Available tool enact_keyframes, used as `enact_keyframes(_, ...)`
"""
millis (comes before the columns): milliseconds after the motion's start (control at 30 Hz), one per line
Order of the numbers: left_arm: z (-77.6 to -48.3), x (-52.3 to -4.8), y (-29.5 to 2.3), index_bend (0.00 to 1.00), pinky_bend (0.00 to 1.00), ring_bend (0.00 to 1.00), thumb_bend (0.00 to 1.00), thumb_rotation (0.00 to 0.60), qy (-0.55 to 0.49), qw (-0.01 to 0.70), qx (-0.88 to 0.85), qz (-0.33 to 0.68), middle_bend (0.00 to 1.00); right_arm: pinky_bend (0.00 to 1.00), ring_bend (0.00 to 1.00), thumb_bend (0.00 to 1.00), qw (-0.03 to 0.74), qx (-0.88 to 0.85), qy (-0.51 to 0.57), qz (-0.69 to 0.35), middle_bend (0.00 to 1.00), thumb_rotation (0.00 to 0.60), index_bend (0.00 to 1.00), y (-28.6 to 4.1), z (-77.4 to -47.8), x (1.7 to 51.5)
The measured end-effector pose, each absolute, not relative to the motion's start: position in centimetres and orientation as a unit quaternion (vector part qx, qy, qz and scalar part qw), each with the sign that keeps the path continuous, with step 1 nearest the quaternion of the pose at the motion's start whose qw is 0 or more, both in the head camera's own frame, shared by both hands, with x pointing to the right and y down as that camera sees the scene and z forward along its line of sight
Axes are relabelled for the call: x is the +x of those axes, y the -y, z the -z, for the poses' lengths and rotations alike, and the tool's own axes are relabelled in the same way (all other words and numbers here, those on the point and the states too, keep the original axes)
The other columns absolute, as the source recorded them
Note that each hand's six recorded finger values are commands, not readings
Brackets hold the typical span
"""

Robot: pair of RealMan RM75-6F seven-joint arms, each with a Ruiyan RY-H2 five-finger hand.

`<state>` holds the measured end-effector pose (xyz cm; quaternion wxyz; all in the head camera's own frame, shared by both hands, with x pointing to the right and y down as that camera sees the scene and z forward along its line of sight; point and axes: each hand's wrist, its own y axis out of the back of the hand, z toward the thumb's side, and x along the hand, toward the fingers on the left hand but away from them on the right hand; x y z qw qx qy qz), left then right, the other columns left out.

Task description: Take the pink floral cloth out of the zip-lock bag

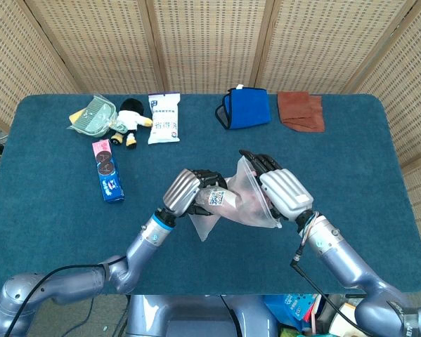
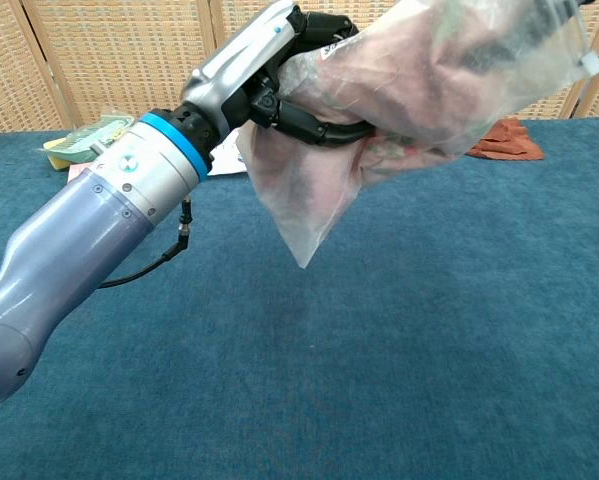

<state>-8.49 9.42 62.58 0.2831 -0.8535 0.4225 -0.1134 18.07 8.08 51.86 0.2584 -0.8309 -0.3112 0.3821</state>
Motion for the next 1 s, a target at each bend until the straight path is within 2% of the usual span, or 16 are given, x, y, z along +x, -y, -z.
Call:
enact_keyframes(200,-63.0,-9.9,-10.3,0.61,0.64,0.5,0.34,0.6,-0.41,0.303,-0.85,0.131,0.51,0.0,0.0,0.81,0.246,-0.841,0.302,-0.374,0.0,0.6,0.71,-9.0,-52.7,17.5)
enact_keyframes(233,-63.2,-10.1,-10.5,0.59,0.64,0.48,0.34,0.6,-0.407,0.305,-0.851,0.135,0.49,0.0,0.0,0.81,0.244,-0.843,0.302,-0.373,0.0,0.6,0.71,-9.1,-52.9,17.4)
enact_keyframes(333,-63.8,-11.0,-11.4,0.44,0.61,0.37,0.34,0.6,-0.393,0.311,-0.852,0.15,0.36,0.0,0.0,0.81,0.231,-0.848,0.299,-0.371,0.0,0.6,0.71,-9.6,-54.0,17.2)
enact_keyframes(367,-64.1,-11.4,-11.8,0.36,0.52,0.29,0.34,0.6,-0.389,0.311,-0.853,0.155,0.29,0.0,0.0,0.81,0.224,-0.85,0.298,-0.372,0.0,0.6,0.71,-9.8,-54.7,17.2)
enact_keyframes(400,-64.5,-11.8,-12.3,0.26,0.35,0.18,0.33,0.6,-0.384,0.311,-0.854,0.163,0.2,0.0,0.0,0.81,0.221,-0.851,0.296,-0.373,0.0,0.6,0.71,-9.9,-55.2,17.2)
enact_keyframes(467,-65.1,-12.5,-13.0,0.11,0.09,0.04,0.29,0.6,-0.374,0.308,-0.857,0.177,0.06,0.0,0.0,0.81,0.213,-0.853,0.294,-0.376,0.0,0.6,0.71,-10.2,-56.1,17.4)
enact_keyframes(500,-65.5,-12.9,-13.4,0.04,0.01,0.0,0.27,0.6,-0.364,0.307,-0.859,0.187,0.01,0.0,0.0,0.81,0.208,-0.853,0.292,-0.379,0.0,0.6,0.71,-10.4,-56.8,17.5)
enact_keyframes(567,-66.3,-13.6,-13.9,0.0,0.0,0.0,0.26,0.6,-0.351,0.311,-0.859,0.207,0.0,0.0,0.0,0.81,0.202,-0.853,0.288,-0.384,0.0,0.6,0.71,-10.6,-57.8,17.9)
enact_keyframes(733,-68.0,-17.1,-14.4,0.0,0.0,0.0,0.26,0.6,-0.322,0.332,-0.845,0.267,0.0,0.0,0.0,0.81,0.196,-0.843,0.273,-0.419,0.0,0.6,0.71,-11.0,-61.3,20.0)
enact_keyframes(1000,-68.6,-22.0,-11.6,0.03,0.0,0.0,0.27,0.6,-0.276,0.386,-0.819,0.323,0.0,0.0,0.0,0.81,0.184,-0.839,0.243,-0.451,0.0,0.6,0.71,-12.2,-64.8,22.9)
